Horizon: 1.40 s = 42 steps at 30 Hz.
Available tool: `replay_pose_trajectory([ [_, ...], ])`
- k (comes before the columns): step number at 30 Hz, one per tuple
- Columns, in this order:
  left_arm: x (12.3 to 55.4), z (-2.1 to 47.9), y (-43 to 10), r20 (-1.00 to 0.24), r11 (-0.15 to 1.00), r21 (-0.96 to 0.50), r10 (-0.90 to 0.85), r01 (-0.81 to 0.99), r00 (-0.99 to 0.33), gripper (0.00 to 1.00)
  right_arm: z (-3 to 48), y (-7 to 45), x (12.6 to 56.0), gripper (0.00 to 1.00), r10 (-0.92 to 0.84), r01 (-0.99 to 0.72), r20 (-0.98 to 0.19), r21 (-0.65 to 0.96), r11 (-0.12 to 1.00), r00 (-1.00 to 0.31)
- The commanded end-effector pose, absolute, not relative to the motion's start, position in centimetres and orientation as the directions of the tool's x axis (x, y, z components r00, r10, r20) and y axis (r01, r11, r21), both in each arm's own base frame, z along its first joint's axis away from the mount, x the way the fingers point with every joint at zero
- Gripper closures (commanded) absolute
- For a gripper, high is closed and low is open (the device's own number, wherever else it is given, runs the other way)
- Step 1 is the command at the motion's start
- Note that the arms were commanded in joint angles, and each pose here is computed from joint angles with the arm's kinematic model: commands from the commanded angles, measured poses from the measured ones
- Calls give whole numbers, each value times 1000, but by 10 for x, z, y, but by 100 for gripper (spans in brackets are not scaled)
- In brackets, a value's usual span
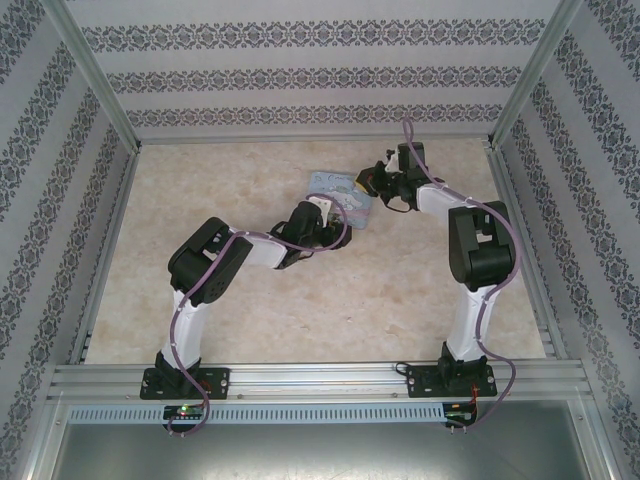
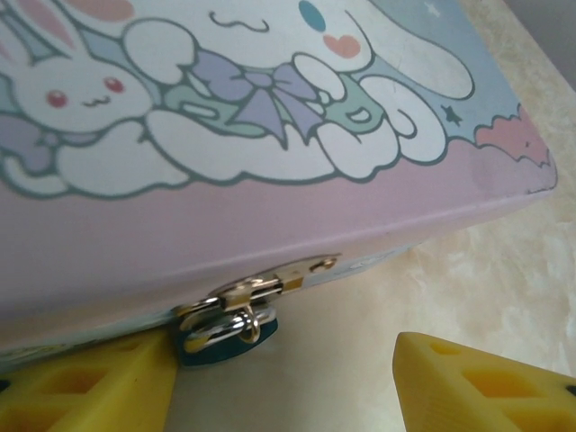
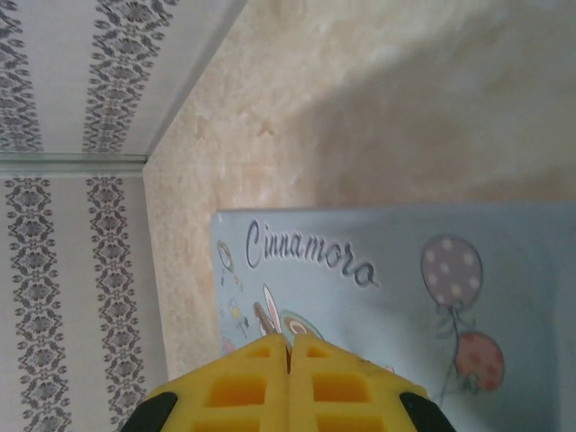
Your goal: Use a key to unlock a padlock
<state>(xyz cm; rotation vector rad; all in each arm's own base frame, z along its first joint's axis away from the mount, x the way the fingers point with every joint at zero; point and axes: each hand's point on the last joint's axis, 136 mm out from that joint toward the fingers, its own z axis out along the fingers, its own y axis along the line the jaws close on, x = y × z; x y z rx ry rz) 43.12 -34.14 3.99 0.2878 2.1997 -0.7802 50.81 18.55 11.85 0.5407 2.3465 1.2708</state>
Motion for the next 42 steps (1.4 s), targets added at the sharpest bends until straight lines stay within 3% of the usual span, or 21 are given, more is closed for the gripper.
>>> replay_pose_trajectory([
  [1, 410, -19, -318, -626, 860, -343, 90, 377, -775, 35, 97, 183, 507, 100, 507, 172, -163, 817, 550, -847],
  [9, 418, -19, -325, -638, 858, -321, 117, 401, -761, 35, 80, 188, 500, 100, 494, 187, -143, 808, 559, -858],
  [22, 416, 20, -359, -596, 661, -639, -101, 394, -797, 34, 71, 191, 496, 100, 479, 192, -136, 796, 574, -867],
  [42, 407, 34, -362, -478, 541, -792, -261, 283, -838, 35, 69, 199, 495, 100, 471, 190, -134, 793, 579, -872],
])
